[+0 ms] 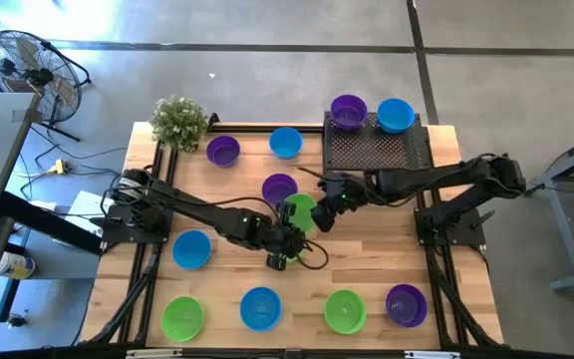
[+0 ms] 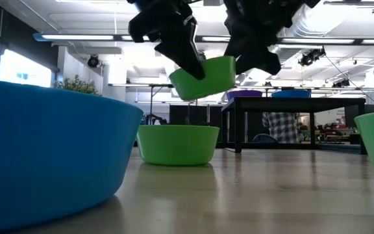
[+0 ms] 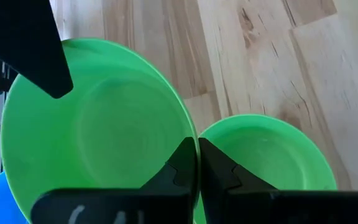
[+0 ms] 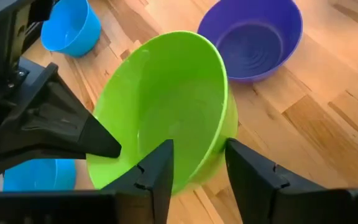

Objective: Pick & Place Mini bowls
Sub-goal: Put the green bowl on the shelf

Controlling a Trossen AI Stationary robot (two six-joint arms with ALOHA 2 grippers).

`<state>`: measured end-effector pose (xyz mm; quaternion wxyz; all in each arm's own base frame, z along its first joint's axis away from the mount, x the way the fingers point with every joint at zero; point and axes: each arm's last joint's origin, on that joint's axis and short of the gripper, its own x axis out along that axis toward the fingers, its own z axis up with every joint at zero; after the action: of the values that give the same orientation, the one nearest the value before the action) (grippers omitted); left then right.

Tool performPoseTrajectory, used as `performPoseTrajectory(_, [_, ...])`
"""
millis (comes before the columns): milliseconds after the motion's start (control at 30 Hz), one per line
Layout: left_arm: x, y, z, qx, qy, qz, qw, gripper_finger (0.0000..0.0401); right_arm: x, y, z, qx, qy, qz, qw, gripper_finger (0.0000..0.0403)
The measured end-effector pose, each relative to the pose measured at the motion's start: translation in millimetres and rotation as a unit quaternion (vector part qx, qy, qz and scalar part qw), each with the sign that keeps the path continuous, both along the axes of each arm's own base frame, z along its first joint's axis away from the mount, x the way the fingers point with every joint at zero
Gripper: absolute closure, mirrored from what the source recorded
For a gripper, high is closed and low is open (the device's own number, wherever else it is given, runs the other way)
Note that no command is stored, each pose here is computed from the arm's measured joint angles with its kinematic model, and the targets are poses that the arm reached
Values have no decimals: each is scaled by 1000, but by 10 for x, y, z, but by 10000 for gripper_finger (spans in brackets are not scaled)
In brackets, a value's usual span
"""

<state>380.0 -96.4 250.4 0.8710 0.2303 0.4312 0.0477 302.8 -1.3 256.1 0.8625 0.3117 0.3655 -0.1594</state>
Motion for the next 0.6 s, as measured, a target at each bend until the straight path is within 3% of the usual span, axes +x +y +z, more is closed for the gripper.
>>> performPoseTrajectory(333, [12,-1,10,1,-9,4,1000,400,8,-63,-17,1,3,-15,1000,391])
performPoseTrajectory(467, [18,0,18,-3,-19,16,1000,394,7,-61,-19,1,3,-14,1000,392])
performPoseTrajectory(600, [31,-4,40,-1,-32,21,999,353,6,-63,-21,-3,4,-14,1000,399])
